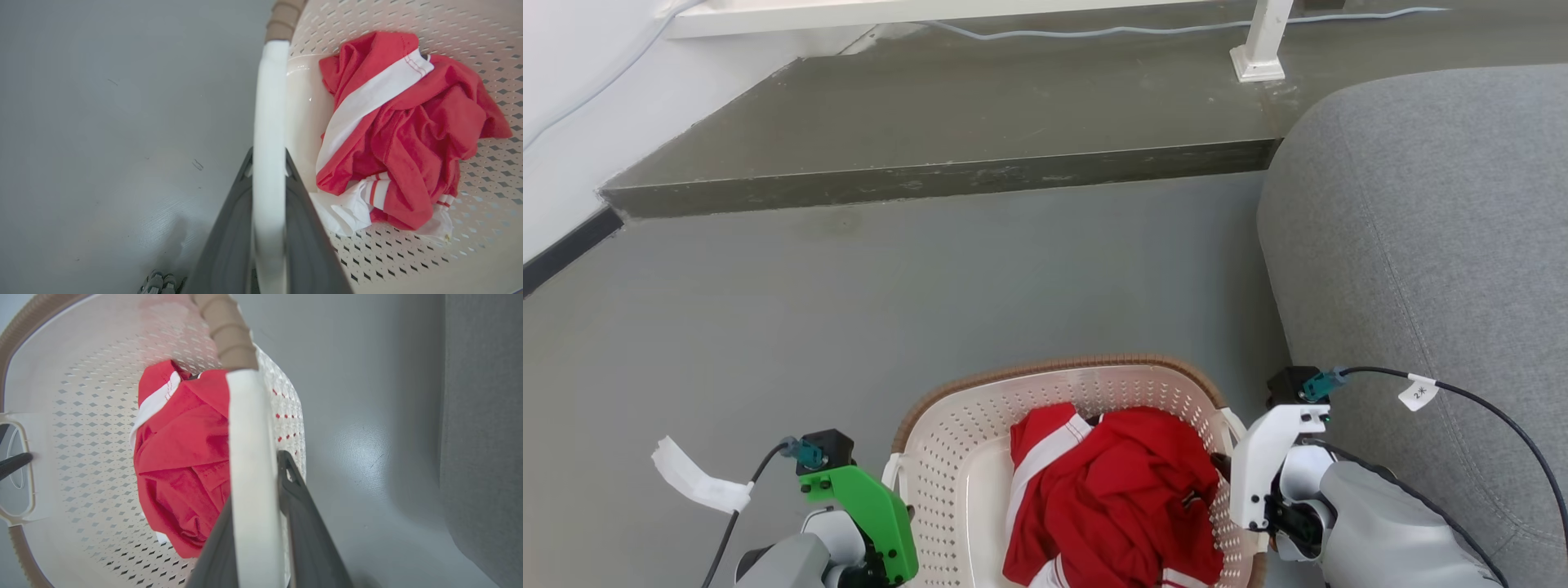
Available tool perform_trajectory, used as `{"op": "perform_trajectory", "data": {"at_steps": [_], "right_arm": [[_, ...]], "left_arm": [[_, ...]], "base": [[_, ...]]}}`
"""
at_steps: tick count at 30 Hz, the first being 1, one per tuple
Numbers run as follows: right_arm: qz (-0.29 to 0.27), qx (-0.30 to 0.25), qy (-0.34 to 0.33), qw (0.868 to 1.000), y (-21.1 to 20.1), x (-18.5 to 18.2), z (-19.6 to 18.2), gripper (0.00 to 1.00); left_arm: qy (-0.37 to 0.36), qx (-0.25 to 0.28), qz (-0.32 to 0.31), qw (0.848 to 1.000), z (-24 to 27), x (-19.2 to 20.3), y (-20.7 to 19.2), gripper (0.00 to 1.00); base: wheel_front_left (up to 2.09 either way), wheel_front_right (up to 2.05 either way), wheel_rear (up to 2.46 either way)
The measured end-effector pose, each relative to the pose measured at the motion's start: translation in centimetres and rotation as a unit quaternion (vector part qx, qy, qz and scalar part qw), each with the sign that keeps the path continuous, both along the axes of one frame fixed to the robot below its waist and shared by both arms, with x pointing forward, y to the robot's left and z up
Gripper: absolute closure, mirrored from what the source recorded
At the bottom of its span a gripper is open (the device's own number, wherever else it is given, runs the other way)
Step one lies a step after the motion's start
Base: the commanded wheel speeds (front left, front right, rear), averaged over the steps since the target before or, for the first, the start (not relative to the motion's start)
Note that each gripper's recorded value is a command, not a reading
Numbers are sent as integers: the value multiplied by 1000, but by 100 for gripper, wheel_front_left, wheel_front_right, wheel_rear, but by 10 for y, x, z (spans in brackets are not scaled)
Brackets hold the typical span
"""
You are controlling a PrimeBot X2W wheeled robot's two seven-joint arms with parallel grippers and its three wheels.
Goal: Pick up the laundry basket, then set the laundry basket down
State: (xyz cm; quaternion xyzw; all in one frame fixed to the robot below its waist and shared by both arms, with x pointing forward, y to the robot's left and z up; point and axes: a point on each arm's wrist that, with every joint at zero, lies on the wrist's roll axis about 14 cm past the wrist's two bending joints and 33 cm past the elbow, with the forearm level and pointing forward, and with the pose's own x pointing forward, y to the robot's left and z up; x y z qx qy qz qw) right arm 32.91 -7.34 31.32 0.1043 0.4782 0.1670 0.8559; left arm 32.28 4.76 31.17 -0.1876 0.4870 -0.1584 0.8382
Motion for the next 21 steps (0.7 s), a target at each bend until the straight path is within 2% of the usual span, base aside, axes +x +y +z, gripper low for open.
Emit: {"op": "perform_trajectory", "data": {"at_steps": [21], "right_arm": [[5,2,21,1000,2,-5,-8,100]], "left_arm": [[22,1,-1,1000,-8,-4,2,100]], "base": [[0,0,0]]}}
